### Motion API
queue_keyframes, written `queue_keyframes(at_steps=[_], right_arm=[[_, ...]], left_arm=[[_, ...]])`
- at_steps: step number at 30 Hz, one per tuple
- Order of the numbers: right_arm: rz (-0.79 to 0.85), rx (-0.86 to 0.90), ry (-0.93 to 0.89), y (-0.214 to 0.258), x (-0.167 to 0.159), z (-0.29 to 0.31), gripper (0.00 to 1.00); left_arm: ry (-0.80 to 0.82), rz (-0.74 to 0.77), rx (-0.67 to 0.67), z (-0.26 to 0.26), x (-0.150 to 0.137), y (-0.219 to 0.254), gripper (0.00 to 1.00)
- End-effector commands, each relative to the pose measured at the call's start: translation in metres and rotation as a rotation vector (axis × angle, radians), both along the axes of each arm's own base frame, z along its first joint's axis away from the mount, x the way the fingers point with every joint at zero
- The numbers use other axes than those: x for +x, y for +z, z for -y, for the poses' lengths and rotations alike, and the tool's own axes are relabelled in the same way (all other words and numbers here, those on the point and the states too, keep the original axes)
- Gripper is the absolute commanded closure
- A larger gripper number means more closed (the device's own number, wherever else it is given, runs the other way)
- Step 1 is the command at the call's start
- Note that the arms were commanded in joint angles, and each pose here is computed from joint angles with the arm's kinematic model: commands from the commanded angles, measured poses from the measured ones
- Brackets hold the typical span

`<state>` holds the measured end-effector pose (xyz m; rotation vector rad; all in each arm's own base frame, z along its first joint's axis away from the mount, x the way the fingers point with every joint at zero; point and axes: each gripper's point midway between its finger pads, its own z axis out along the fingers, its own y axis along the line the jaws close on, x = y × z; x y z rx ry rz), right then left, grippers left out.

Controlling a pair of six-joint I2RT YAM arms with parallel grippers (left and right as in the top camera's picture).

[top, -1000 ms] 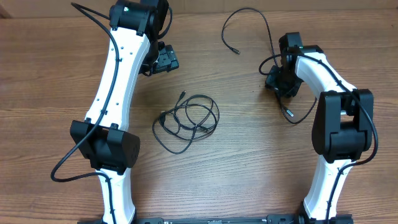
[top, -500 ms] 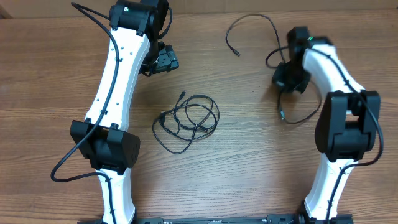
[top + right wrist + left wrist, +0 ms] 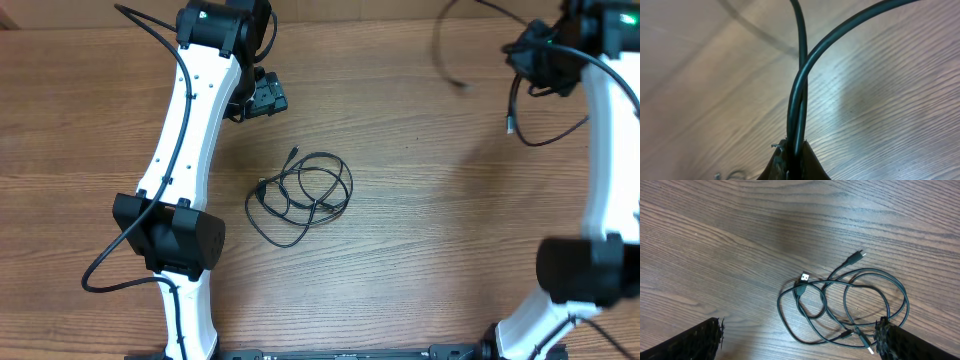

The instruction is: Untangle cables

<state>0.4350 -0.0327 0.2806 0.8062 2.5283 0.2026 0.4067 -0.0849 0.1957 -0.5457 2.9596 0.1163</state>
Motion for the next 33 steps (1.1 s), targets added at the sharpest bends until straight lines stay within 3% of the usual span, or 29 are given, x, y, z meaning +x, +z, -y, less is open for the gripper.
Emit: queue_keyframes(at_steps=[1, 10, 19, 25, 33], right_arm=[[0.121, -0.013, 0.004, 0.048, -0.016, -0.002, 0.96], [0.254, -0.095, -0.094, 0.101, -0.050, 0.015, 0.96], [0.133, -0.090, -0.077, 0.078, -0.066, 0.012, 0.96], [0.038, -0.053, 0.068, 0.065, -0.086, -0.007, 0.96], [-0.016, -0.065, 0.124, 0.058, -0.098, -0.009, 0.96]], left_arm=[[-0.023, -0.006, 0.020, -0.001, 0.000, -0.002, 0.00], [-0.024, -0.007, 0.017, 0.000, 0.000, -0.003, 0.00], [-0.024, -0.006, 0.017, 0.000, 0.000, -0.003, 0.00], [-0.024, -0.004, 0.016, 0.000, 0.000, -0.002, 0.00], [-0.023, 0.001, 0.015, 0.001, 0.002, -0.002, 0.01]])
